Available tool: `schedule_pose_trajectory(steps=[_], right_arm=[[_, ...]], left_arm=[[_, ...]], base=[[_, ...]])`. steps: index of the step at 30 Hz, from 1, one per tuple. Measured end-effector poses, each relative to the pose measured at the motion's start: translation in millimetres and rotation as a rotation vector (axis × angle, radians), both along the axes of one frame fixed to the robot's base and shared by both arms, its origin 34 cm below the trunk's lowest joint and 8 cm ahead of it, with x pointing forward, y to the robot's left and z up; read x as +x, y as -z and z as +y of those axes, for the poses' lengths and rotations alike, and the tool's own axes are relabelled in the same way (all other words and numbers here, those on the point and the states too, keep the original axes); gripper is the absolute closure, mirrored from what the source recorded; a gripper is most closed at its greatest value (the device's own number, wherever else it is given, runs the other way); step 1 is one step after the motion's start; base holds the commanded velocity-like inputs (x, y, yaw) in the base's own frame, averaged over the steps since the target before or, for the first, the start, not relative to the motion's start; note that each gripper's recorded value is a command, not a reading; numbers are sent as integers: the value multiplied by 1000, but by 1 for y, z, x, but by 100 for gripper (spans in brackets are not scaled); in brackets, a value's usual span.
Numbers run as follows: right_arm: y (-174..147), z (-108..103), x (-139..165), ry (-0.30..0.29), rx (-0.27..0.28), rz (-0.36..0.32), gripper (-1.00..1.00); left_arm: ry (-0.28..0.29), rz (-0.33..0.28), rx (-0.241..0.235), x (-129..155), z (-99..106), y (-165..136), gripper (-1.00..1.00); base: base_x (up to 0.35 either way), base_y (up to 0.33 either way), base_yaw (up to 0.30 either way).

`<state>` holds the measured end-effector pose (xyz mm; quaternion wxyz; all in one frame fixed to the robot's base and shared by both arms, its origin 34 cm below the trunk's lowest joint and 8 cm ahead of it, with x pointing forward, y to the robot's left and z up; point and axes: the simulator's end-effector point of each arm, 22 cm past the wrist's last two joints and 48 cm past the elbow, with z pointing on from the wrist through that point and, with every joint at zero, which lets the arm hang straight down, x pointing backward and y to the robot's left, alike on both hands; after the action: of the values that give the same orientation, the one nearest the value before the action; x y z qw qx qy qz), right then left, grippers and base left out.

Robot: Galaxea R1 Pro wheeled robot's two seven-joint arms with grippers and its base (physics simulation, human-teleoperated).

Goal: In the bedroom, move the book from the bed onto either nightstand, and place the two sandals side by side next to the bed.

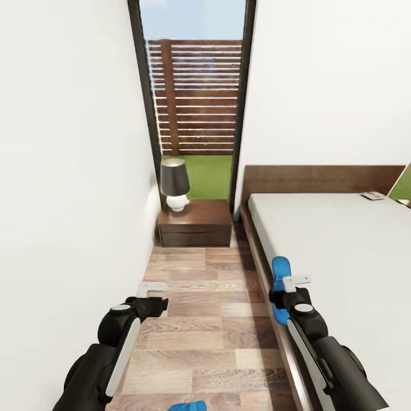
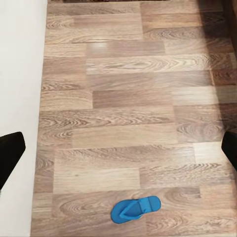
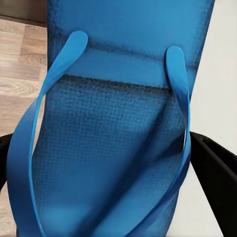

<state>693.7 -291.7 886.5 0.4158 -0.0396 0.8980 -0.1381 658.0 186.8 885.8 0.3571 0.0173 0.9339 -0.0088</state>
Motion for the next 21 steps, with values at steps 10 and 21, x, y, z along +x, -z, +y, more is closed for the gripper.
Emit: schedule_pose_trajectory(steps=[10, 21], right_arm=[[-1, 0, 1, 1, 1, -3, 100], [-9, 4, 7, -6, 7, -38, 100]], left_arm=[[-5, 5, -7, 0, 1, 3, -100], [10, 175, 24, -24, -1, 80, -100]], base=[[41, 0, 0], [0, 0, 0]])
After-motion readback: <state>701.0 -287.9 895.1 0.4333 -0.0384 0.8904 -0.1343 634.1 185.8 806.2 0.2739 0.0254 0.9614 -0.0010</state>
